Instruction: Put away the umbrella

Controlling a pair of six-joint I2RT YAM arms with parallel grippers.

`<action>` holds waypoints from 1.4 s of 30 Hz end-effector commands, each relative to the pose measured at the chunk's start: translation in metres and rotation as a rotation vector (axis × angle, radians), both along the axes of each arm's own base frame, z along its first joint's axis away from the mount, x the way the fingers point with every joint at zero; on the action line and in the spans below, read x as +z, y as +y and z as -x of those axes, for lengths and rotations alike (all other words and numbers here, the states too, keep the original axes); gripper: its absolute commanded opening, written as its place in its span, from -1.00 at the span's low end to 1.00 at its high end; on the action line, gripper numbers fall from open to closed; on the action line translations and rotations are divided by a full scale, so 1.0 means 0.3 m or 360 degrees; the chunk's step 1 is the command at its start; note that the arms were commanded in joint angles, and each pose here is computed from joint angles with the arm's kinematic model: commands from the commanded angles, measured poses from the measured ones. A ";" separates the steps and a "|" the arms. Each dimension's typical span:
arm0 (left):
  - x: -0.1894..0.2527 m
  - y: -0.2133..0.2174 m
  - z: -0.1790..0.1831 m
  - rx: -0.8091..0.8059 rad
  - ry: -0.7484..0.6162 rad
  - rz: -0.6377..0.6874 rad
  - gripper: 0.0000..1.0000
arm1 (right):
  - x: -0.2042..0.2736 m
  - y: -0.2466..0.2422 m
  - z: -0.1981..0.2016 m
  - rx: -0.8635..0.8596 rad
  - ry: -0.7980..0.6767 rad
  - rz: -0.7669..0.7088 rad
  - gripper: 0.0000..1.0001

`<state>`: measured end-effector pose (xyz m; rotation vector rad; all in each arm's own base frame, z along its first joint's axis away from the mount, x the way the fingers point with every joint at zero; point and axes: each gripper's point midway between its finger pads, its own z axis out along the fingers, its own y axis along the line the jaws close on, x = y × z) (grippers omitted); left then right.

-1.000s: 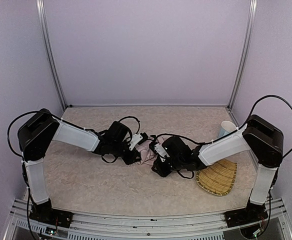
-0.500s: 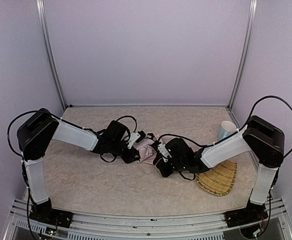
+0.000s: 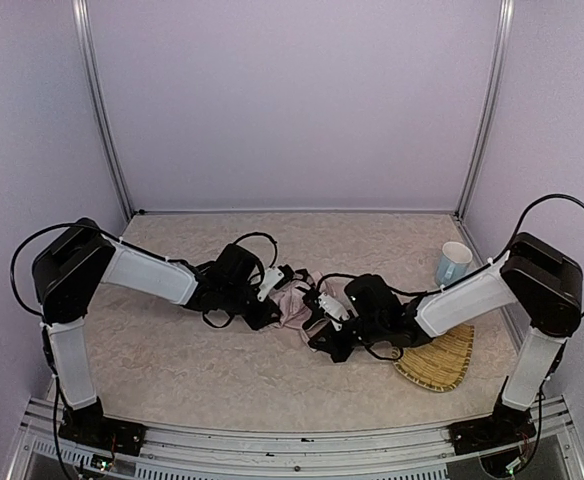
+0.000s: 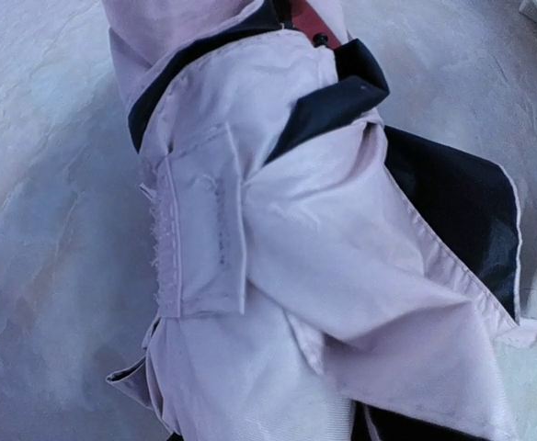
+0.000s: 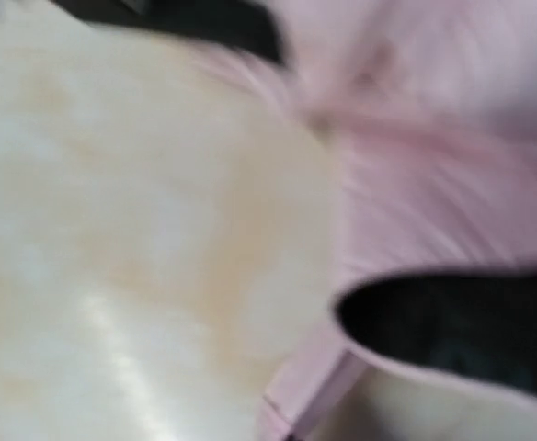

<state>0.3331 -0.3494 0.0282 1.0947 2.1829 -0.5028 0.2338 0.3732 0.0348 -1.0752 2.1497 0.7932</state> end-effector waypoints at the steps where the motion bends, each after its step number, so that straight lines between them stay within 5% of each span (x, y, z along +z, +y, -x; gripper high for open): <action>1: -0.065 0.072 -0.051 0.0100 -0.0194 -0.0305 -1.00 | 0.139 0.021 0.144 0.0381 0.0254 -0.0322 -1.00; 12: -0.181 -0.024 0.154 -0.0346 -0.0198 -0.0480 -1.00 | 0.376 -0.020 -0.134 0.0132 0.0009 -0.0582 -1.00; 32: -0.265 -0.093 0.411 -0.0975 -0.0096 -0.0579 -1.00 | 0.517 -0.008 -0.383 -0.0093 -0.0192 -0.0680 -1.00; 42: -0.261 -0.108 0.508 -0.1227 -0.0145 -0.0602 -1.00 | 0.301 -0.127 -0.566 -0.0544 -0.0230 -0.0119 -1.00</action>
